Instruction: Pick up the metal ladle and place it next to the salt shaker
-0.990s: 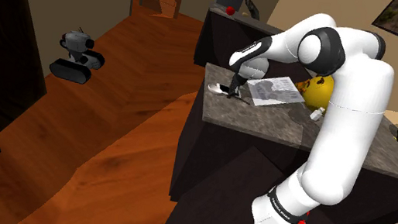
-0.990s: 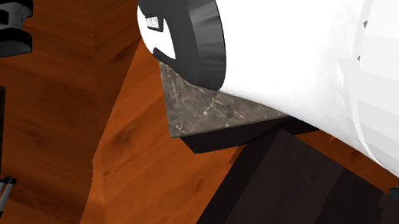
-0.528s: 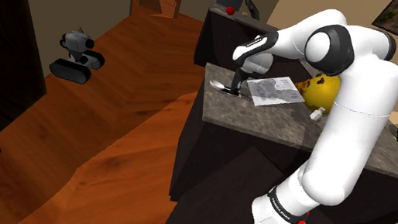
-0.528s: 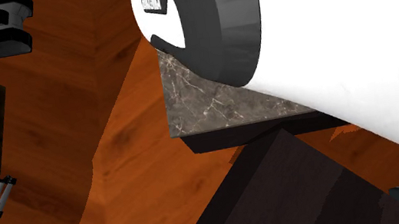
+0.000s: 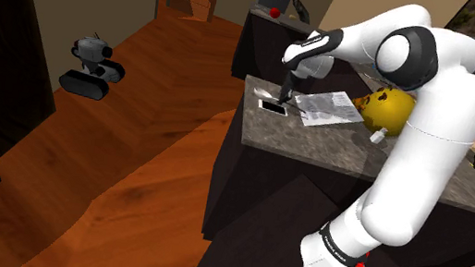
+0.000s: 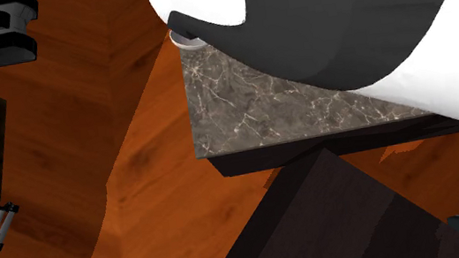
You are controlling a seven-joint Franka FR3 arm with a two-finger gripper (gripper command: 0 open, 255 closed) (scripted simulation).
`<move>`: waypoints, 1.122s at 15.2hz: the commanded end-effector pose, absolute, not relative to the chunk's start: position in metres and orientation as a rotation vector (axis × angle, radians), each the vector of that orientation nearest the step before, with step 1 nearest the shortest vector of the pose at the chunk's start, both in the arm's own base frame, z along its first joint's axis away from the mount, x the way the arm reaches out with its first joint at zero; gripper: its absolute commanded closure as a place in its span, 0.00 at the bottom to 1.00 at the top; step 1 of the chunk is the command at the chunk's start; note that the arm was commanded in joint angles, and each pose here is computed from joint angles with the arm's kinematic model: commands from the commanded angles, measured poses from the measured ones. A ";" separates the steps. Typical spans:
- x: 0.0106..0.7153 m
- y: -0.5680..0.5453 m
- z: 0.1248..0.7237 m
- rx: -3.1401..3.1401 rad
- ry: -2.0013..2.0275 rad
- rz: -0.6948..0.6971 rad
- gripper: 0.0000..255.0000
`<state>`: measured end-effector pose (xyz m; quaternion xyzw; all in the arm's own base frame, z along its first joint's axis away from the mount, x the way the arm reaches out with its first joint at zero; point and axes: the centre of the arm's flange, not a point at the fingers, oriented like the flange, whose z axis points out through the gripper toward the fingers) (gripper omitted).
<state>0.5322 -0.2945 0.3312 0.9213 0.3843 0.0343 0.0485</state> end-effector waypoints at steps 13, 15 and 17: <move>0.531 -0.293 0.404 2.809 1.171 0.104 1.00; 0.531 -0.293 0.415 2.809 1.171 0.104 1.00; 0.531 -0.293 0.422 2.809 1.171 0.104 1.00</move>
